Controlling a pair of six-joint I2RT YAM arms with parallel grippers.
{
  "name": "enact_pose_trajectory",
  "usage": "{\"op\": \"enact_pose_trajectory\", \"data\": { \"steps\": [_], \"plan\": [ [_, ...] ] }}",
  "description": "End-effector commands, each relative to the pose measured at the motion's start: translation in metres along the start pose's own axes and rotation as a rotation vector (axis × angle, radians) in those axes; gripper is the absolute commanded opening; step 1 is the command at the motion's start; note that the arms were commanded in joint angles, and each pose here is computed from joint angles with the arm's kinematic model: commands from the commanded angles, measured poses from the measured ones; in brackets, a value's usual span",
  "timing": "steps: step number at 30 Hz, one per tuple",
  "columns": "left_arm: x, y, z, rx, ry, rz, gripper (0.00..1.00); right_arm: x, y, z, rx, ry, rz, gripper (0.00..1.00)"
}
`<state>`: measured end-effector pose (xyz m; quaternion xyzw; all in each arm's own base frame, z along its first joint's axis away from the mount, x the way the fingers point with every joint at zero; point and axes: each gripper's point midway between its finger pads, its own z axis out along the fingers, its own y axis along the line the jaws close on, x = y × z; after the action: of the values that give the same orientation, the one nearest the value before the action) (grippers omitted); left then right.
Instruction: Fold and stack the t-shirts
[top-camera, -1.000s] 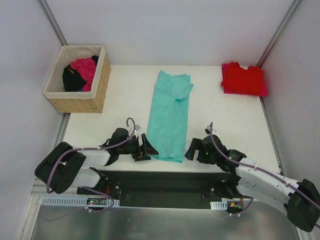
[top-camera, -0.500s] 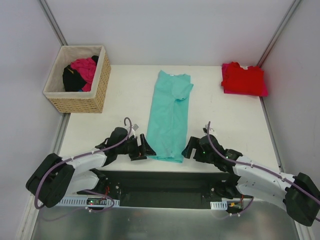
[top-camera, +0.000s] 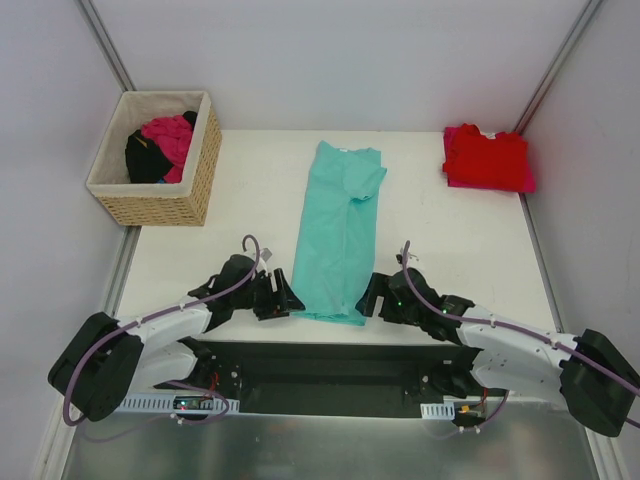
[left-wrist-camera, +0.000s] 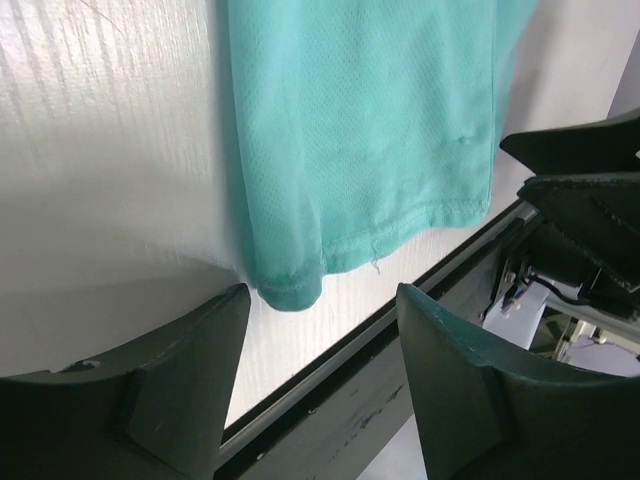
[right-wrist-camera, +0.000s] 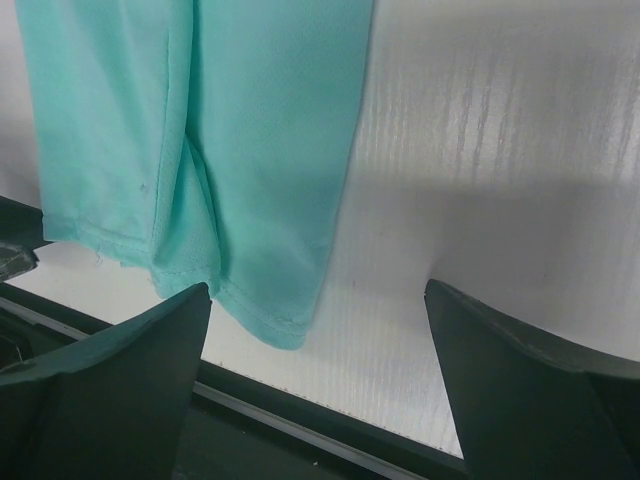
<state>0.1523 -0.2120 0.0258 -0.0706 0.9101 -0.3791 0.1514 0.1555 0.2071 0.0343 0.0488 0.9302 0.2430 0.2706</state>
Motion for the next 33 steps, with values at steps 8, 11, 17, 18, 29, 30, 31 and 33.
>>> {"op": "enact_pose_trajectory", "data": {
  "steps": [8,11,17,18,29,30,31,33],
  "plan": [
    [0.004,0.058,0.009,-0.241,-0.014,0.006,0.50,-0.003,0.004,-0.007,-0.016,-0.020,0.000,0.89],
    [0.002,0.058,0.009,-0.242,-0.021,0.013,0.42,0.000,0.010,-0.004,-0.038,-0.005,0.007,0.83],
    [0.001,0.055,0.010,-0.233,-0.021,0.010,0.23,0.009,0.024,0.003,-0.056,0.037,-0.019,0.74],
    [0.000,0.055,0.010,-0.234,-0.022,0.011,0.23,0.011,0.026,0.003,-0.059,0.045,-0.030,0.74],
    [0.002,0.056,0.008,-0.234,-0.029,0.004,0.21,0.020,0.036,0.012,-0.059,0.088,-0.054,0.59],
    [0.002,0.057,0.007,-0.235,-0.029,0.002,0.21,0.021,0.036,0.013,-0.056,0.096,-0.052,0.57],
    [0.001,0.056,0.007,-0.235,-0.033,0.005,0.21,0.023,0.035,0.015,-0.050,0.106,-0.053,0.55],
    [0.001,0.056,0.006,-0.236,-0.034,0.005,0.21,0.025,0.037,0.016,-0.052,0.119,-0.057,0.50]
  ]
}}
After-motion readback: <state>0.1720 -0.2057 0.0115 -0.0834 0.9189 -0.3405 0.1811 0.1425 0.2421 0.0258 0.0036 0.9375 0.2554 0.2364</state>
